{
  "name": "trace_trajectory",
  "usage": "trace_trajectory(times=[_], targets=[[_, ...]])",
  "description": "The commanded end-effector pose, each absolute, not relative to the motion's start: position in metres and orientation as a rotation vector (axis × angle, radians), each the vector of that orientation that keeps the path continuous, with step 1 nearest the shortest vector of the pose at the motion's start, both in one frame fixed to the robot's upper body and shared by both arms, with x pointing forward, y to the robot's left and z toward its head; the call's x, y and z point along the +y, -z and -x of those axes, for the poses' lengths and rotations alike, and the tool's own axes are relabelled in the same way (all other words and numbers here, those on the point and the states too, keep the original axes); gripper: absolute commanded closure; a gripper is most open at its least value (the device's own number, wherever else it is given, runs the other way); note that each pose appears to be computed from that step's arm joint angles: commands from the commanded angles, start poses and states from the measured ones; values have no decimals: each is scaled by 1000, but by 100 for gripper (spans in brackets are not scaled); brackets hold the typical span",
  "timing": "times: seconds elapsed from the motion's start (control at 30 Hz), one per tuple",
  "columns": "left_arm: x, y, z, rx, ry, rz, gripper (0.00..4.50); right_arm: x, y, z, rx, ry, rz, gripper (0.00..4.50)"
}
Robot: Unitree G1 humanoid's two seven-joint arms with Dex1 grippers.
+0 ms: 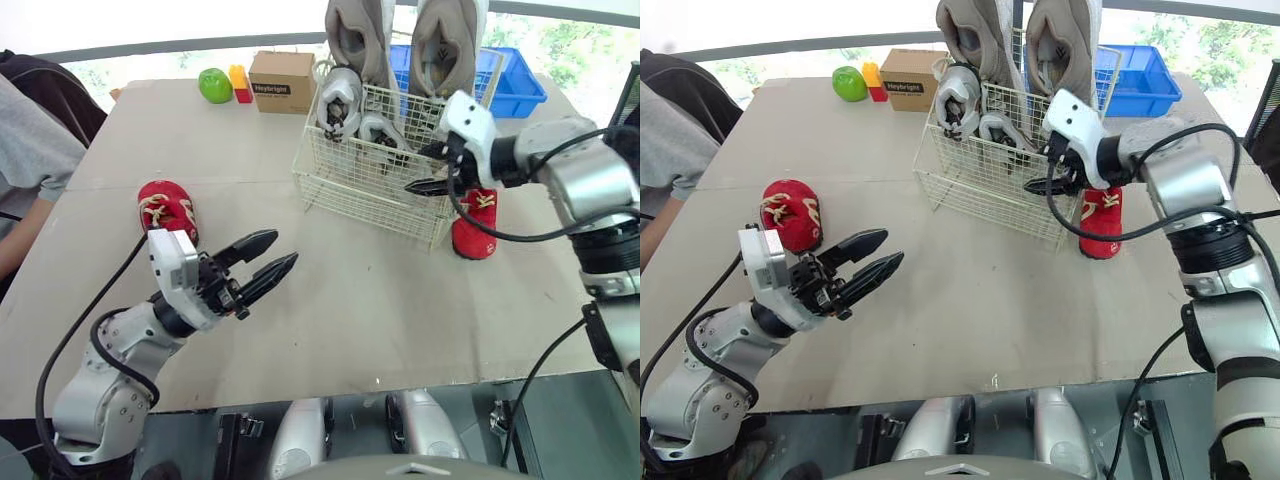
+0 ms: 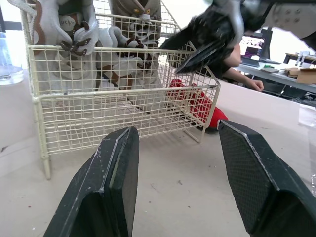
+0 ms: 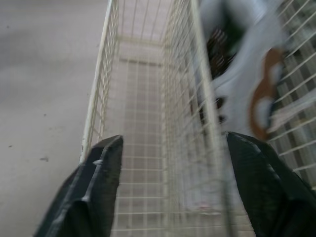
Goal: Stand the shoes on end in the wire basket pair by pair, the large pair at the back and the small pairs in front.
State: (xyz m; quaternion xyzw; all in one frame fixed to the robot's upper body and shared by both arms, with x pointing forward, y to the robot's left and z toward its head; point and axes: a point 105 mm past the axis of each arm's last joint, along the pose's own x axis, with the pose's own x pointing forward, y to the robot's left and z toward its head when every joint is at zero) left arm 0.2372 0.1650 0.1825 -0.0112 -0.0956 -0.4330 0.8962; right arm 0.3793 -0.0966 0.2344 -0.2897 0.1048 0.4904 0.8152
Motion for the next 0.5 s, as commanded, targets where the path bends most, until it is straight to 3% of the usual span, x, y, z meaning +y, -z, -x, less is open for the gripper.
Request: trace_trajectory(times=[0.03, 0.13, 0.17, 0.4, 0.5], targets=[[162, -192, -237, -238, 912, 9, 170, -95, -239, -392, 181, -1024, 735, 307], [163, -192, -235, -236, 903, 6, 170, -93, -243, -396, 77, -1050, 859, 418], [163, -191, -234, -235, 902, 6, 170, -92, -245, -396, 43, -1066, 881, 427], [160, -193, -229, -237, 891, 4, 170, -95, -250, -402, -28, -1085, 909, 427], [157, -198, -228, -241, 885, 0, 170, -95, -246, -404, 91, -1048, 802, 427]])
